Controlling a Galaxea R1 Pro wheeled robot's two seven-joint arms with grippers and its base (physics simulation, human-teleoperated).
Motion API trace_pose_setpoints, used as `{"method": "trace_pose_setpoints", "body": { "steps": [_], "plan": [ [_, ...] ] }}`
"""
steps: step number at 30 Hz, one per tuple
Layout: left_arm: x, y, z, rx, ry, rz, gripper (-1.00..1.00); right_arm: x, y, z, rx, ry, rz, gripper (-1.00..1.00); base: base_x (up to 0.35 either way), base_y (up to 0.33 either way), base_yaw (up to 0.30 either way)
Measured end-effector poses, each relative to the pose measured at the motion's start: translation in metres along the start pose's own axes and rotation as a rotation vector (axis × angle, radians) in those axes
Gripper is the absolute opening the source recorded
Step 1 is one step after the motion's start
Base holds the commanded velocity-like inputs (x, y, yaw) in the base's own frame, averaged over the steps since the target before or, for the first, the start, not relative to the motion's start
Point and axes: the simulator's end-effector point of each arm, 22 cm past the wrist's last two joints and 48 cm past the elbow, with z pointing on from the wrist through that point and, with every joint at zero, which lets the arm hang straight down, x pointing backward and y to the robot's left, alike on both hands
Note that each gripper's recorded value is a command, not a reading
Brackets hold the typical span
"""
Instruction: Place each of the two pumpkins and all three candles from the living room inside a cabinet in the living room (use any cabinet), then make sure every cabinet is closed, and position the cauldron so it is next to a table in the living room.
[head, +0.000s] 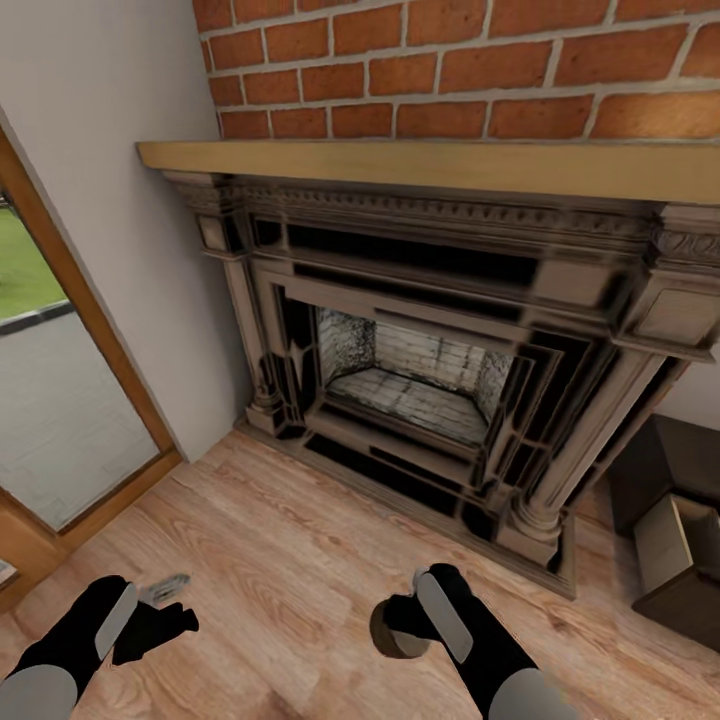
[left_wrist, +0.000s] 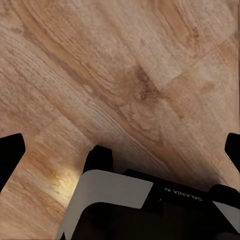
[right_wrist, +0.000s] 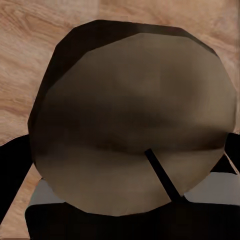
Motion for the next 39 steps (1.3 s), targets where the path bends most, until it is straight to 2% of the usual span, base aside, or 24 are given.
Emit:
{"method": "trace_pose_setpoints", "body": {
  "steps": [2,6,9,13,17,19,26,39],
  "plan": [
    [-0.006,0.000,0.000,-0.001,-0.034,0.001,1.00,0.020,-0.009,0.010,0.014,0.001,0.024,-1.00,0.000,0.000,-0.183],
    [0.011,0.007,0.015,-0.024,-0.027,-0.007,1.00,0.055,-0.042,0.025,0.059,0.006,0.067,-1.00,0.000,0.000,-0.182],
    [0.015,-0.008,0.024,-0.017,-0.053,0.020,1.00,0.056,-0.059,0.027,0.082,-0.005,0.079,-1.00,0.000,0.000,-0.182],
    [0.026,-0.037,0.030,0.005,-0.045,0.071,1.00,0.073,-0.078,0.038,0.121,0.013,0.105,-1.00,0.000,0.000,-0.207],
    [0.030,-0.047,0.031,0.005,-0.042,0.111,1.00,0.078,-0.084,0.041,0.134,0.016,0.114,-1.00,0.000,0.000,-0.237],
    [0.030,-0.048,0.030,0.005,-0.041,0.117,1.00,0.080,-0.086,0.041,0.138,0.019,0.115,-1.00,0.000,0.000,-0.251],
    [0.030,-0.050,0.029,0.006,-0.042,0.120,1.00,0.080,-0.097,0.043,0.159,0.004,0.130,-1.00,0.000,0.000,-0.264],
    [0.028,-0.045,0.027,0.002,-0.047,0.117,1.00,0.085,-0.101,0.045,0.169,0.009,0.135,-1.00,0.000,0.000,-0.276]
  ]
}}
